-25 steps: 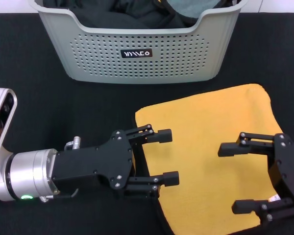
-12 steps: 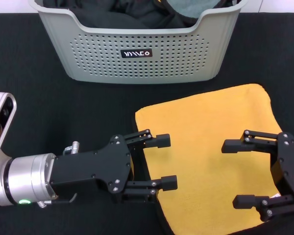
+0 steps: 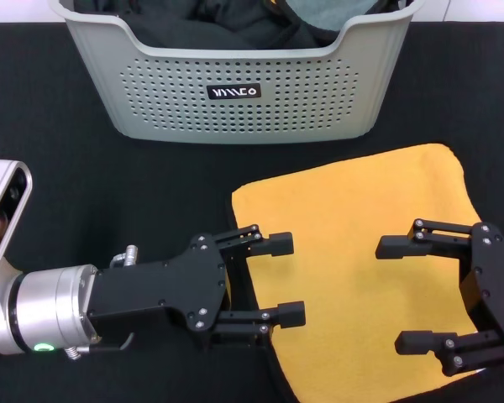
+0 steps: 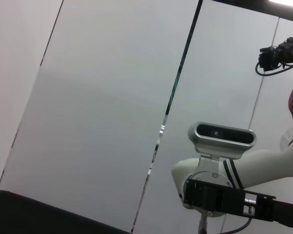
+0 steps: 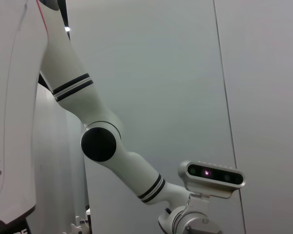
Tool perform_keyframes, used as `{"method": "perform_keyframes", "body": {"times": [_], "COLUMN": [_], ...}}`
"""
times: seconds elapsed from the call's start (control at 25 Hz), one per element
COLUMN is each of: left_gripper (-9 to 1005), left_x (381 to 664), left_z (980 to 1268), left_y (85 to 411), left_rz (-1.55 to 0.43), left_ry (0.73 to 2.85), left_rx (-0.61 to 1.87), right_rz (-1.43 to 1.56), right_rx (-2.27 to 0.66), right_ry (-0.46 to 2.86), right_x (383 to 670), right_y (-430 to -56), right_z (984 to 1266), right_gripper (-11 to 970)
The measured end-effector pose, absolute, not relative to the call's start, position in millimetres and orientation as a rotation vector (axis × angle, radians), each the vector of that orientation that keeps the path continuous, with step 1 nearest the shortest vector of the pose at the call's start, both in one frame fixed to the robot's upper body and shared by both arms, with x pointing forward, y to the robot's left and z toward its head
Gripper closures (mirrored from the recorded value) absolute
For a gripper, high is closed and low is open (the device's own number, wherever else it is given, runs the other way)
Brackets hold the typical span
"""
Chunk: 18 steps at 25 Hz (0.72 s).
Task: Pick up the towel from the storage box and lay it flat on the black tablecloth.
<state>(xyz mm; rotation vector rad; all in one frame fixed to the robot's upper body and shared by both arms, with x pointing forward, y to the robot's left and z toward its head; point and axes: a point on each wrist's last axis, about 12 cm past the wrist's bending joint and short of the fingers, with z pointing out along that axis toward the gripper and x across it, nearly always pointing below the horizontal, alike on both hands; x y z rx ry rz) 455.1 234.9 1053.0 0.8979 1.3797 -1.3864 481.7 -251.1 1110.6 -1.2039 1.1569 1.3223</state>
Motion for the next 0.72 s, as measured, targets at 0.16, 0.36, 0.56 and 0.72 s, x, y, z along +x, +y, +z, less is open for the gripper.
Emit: {"method": "perform_keyframes", "body": {"times": [0.16, 0.36, 0.56, 0.72], "left_gripper": [154, 154, 155, 155], "left_x": [455.2, 456.5, 457.9, 458.5], "left_z": [1053.1, 1053.8, 1054.6, 1055.0], "left_y": [235.6, 235.2, 234.8, 234.8], "left_rz": [-1.38, -1.377, -1.378, -1.376], "left_ry": [1.378, 1.375, 1.374, 1.372], "left_rx": [0.896, 0.895, 0.895, 0.895], "right_rz": [1.313, 1.303, 1.302, 1.294], "right_rx": [-1.197, -1.186, -1.182, -1.174], "right_ry": [1.16, 1.172, 1.175, 1.174], "right_x": [482.8, 482.9, 482.3, 483.3], "right_y": [-251.8, -252.6, -253.2, -254.3], "right_z": [1110.8, 1109.3, 1108.8, 1109.6], "right_gripper": [156, 157, 157, 157]}}
